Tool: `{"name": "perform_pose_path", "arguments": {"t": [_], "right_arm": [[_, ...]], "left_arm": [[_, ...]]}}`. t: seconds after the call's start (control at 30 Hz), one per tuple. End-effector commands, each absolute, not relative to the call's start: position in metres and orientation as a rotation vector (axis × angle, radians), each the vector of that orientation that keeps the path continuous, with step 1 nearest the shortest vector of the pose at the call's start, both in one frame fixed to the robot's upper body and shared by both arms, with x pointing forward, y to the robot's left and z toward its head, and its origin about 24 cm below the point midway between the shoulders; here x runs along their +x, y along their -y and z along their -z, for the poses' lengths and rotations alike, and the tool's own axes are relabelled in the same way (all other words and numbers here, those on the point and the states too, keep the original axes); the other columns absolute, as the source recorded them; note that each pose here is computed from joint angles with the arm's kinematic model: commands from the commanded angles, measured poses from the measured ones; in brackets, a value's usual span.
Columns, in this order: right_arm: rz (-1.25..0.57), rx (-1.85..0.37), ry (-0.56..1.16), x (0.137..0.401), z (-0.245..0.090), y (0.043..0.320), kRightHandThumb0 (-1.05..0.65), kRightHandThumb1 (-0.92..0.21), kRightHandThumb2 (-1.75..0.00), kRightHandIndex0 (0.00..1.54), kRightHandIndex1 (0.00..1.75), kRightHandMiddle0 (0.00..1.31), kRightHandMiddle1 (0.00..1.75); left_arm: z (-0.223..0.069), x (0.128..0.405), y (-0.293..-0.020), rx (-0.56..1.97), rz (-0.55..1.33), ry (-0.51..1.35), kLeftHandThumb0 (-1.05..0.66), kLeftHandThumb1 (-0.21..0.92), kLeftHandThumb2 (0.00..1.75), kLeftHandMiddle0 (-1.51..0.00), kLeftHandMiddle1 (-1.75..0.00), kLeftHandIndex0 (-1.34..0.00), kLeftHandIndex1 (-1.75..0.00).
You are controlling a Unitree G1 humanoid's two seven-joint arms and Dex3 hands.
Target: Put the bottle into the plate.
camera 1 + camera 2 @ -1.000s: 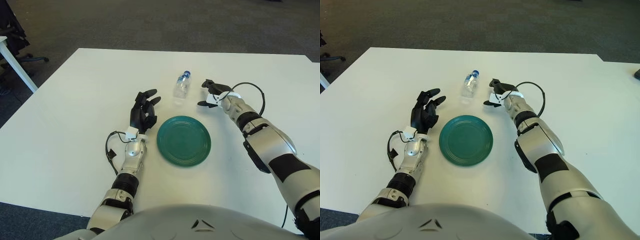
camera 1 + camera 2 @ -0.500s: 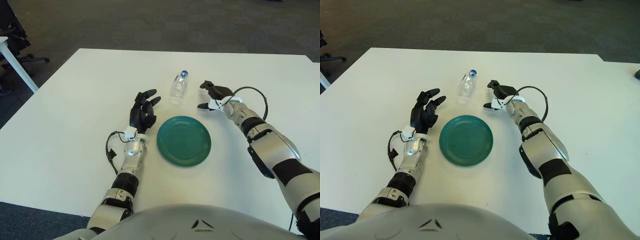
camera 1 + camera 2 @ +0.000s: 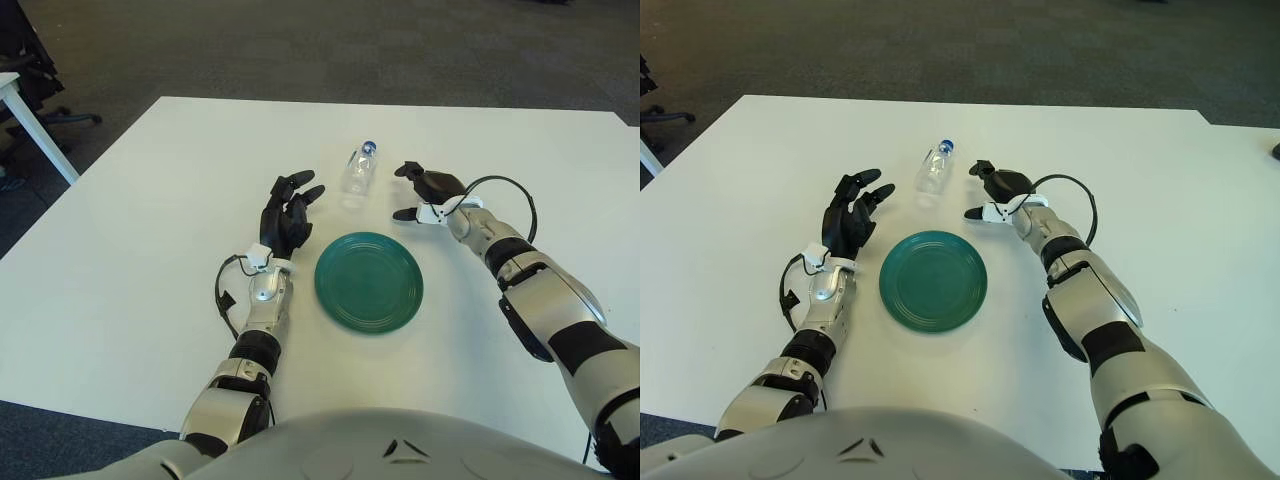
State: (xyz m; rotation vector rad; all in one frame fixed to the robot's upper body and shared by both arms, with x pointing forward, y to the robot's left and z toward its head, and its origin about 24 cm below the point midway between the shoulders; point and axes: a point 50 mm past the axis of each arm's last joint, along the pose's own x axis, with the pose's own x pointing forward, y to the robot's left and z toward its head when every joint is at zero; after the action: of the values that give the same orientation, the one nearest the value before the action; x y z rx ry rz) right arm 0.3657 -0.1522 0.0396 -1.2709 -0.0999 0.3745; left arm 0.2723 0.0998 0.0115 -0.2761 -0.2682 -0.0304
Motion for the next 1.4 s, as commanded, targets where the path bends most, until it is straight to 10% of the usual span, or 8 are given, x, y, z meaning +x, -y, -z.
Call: {"name": "perform_pose_path", "arguments": {"t": [0.0, 1.37], "right_arm": [[-0.299, -1.259, 0.114, 0.378, -0.062, 0.161, -0.78, -0.92, -0.31, 0.5, 0.03, 0.0, 0.8], [-0.329, -1.523, 0.184, 0.4, -0.102, 0.149, -0.73, -0.92, -0.15, 0.47, 0.0, 0.0, 0.69]], "left_arm": [[0.03, 0.235, -0.067, -0.397, -0.037, 0.048, -0.68, 0.92, 0.68, -0.59, -0.53, -0.4, -0.95], [0.027, 0.251, -0.067, -0.267, -0.17, -0.035, -0.67, 0.92, 0.65, -0.56, -0.48, -0.31, -0.91]]}}
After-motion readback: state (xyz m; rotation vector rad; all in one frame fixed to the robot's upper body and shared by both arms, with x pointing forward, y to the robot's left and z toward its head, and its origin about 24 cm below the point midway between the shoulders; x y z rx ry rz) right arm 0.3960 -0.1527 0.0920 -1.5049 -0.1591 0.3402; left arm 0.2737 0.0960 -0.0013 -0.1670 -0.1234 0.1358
